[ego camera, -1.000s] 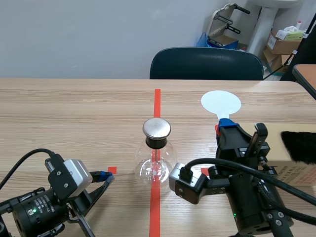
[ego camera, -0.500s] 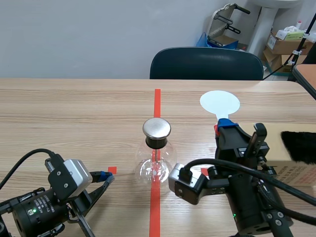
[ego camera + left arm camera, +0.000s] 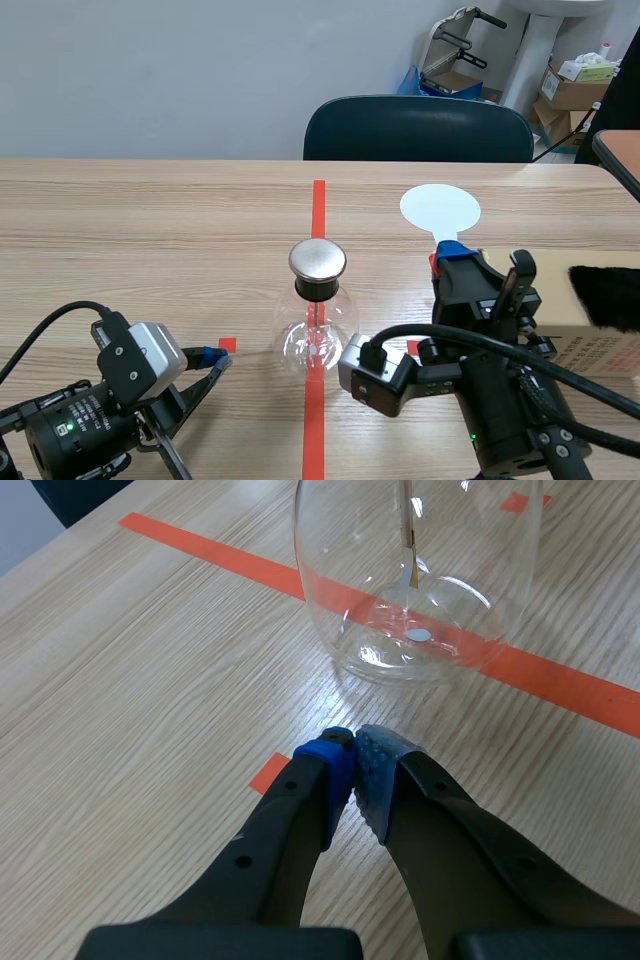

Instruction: Do the electroscope experiment

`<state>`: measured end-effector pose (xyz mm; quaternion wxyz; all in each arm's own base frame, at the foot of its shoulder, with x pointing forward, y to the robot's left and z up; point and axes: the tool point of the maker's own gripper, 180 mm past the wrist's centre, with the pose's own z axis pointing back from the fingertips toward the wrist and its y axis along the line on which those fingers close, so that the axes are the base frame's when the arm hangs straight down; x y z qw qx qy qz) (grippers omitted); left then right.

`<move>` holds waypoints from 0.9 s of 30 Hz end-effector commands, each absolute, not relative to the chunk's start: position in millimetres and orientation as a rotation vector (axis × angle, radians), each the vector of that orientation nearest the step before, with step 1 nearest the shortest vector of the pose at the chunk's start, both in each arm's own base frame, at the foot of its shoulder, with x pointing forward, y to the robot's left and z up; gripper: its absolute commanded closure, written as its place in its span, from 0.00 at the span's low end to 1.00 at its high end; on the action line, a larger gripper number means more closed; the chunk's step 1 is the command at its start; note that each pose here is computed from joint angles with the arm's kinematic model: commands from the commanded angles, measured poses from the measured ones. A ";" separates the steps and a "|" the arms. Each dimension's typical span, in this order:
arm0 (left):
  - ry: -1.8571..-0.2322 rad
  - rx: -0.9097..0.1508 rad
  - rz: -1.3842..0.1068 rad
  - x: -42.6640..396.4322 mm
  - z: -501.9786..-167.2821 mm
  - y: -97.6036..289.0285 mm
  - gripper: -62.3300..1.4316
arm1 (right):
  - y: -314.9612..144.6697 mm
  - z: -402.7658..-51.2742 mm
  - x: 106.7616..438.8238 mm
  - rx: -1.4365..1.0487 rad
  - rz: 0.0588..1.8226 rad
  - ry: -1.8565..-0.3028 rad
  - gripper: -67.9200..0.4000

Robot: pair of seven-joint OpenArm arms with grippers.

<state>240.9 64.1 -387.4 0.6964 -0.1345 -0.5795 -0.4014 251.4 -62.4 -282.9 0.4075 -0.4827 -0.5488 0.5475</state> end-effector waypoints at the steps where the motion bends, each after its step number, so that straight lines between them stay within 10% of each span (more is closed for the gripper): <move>1: -1.332 -0.310 -0.889 245.4 -377.3 59.7 0.91 | -64.9 -275.1 255.3 -1.243 1.358 -1.400 0.98; 9: -1.343 -0.327 -0.891 239.0 -374.9 58.6 0.90 | -66.7 -246.2 252.2 -1.288 1.225 -1.561 0.97; 19: -1.396 -0.432 -0.960 194.6 -345.8 52.0 0.45 | -106.8 -253.5 226.7 -1.263 1.309 -1.474 0.97; 27: -1.373 -0.541 -1.024 145.5 -321.0 44.9 0.41 | -148.0 -258.7 206.9 -1.164 1.361 -1.456 0.97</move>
